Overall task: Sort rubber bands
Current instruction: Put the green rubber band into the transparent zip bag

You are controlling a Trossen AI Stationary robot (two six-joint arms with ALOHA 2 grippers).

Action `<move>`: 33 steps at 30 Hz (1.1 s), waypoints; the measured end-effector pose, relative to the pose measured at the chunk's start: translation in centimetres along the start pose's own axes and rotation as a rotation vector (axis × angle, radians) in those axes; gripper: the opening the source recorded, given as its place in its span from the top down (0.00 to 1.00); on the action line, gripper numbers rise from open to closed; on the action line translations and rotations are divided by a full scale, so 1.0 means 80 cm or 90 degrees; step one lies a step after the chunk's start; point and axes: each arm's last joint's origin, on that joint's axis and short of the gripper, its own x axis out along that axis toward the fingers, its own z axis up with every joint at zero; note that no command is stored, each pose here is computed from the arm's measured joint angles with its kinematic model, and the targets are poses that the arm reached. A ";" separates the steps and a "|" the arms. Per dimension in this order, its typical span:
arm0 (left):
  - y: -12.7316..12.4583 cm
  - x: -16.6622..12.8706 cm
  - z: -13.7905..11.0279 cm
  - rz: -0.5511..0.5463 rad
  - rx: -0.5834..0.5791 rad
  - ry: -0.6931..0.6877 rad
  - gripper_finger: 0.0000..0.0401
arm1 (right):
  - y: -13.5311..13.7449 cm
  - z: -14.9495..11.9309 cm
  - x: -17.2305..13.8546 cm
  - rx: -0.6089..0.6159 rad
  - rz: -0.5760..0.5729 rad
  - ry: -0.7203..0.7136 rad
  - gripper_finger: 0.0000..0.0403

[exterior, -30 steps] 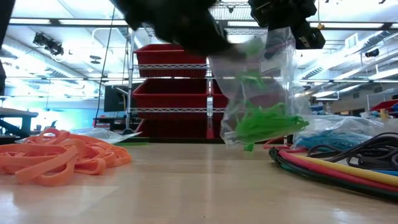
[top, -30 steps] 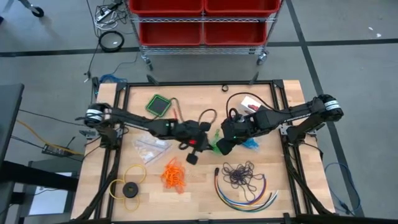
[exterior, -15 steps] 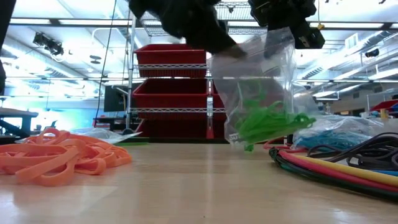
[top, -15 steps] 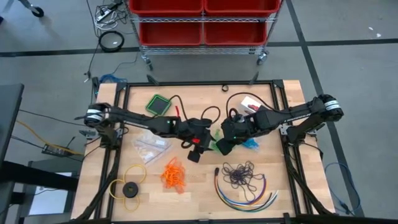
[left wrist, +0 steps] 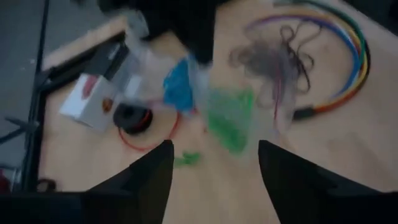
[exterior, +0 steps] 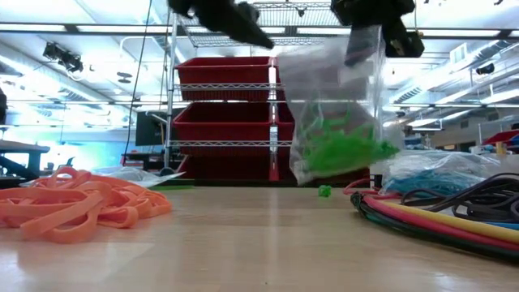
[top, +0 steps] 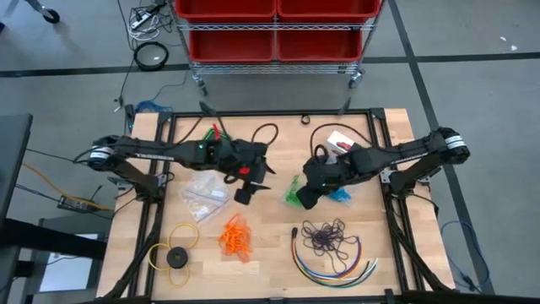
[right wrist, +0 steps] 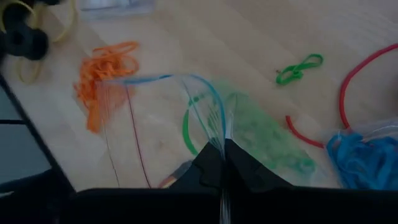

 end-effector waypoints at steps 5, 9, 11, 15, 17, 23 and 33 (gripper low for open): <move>-0.002 0.017 -0.046 -0.082 -0.021 0.028 0.43 | -0.010 0.002 -0.037 0.011 0.016 -0.054 1.00; -0.009 0.043 -0.087 -0.061 -0.017 -0.004 0.43 | -0.022 -0.003 -0.065 0.026 0.009 -0.085 1.00; -0.012 0.056 -0.102 -0.018 -0.024 -0.045 0.43 | -0.025 -0.006 -0.073 0.031 0.013 -0.084 1.00; -0.013 0.079 -0.125 0.046 -0.028 -0.111 0.43 | -0.029 -0.009 -0.076 0.042 0.005 -0.076 1.00; -0.010 0.092 -0.132 0.048 -0.064 -0.114 0.43 | -0.029 -0.010 -0.075 0.042 0.002 -0.075 1.00; -0.003 0.149 -0.153 0.033 -0.142 -0.072 0.43 | -0.030 -0.011 -0.072 0.042 -0.006 -0.076 1.00; 0.004 0.213 -0.163 0.019 -0.219 -0.049 0.43 | -0.030 -0.013 -0.072 0.034 -0.013 -0.075 1.00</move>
